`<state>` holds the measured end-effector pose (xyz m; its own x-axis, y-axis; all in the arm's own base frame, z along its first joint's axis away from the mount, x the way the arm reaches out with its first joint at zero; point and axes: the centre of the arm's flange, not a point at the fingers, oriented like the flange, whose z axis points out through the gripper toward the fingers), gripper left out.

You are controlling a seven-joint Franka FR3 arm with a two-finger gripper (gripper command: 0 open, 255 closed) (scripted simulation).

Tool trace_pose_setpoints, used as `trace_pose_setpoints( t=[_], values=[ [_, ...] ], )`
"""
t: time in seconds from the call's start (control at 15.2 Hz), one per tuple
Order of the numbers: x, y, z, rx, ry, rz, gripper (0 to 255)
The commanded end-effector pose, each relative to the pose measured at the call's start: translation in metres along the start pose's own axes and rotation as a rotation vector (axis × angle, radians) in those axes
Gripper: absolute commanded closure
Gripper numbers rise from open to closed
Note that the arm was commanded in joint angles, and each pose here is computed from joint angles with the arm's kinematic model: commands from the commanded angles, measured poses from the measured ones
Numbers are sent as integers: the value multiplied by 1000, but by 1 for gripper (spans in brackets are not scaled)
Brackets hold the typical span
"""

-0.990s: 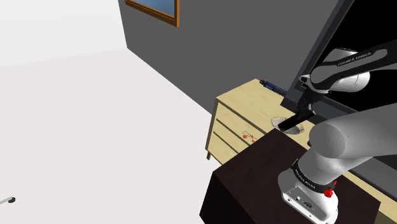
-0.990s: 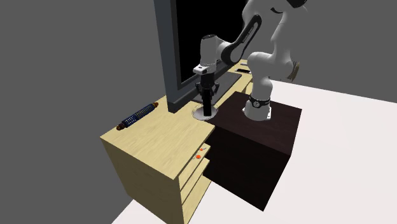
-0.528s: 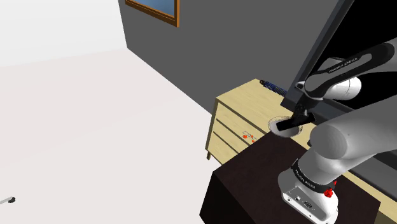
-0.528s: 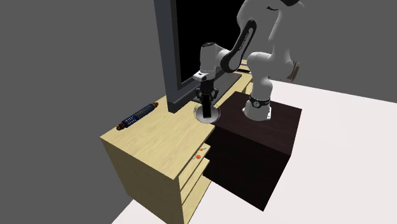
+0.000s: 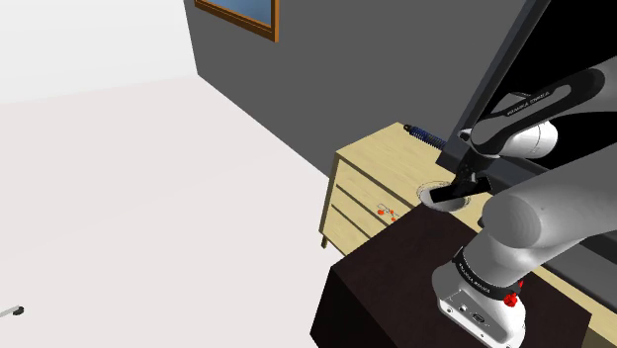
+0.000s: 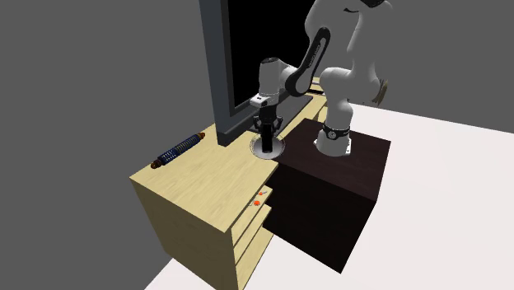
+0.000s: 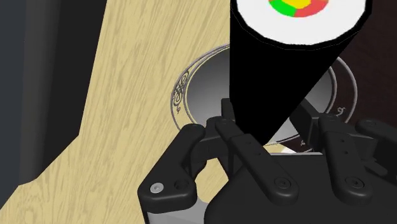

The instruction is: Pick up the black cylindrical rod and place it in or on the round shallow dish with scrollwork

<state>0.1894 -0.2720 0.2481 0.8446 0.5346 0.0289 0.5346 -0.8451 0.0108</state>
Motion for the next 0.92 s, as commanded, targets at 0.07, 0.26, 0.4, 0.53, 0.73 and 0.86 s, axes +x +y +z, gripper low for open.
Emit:
trace_pose_setpoints(
  t=[0.07,0.26,0.4,0.53,0.73,0.86],
  values=[
    [0,-1,1,5,-1,-1,0],
    [1,-1,1,5,-1,-1,0],
    [0,-2,2,5,-1,-1,0],
    [0,-1,-25,5,-1,-1,0],
    [0,-1,-48,5,-1,-1,0],
    [0,-1,-48,5,-1,-1,0]
  ],
)
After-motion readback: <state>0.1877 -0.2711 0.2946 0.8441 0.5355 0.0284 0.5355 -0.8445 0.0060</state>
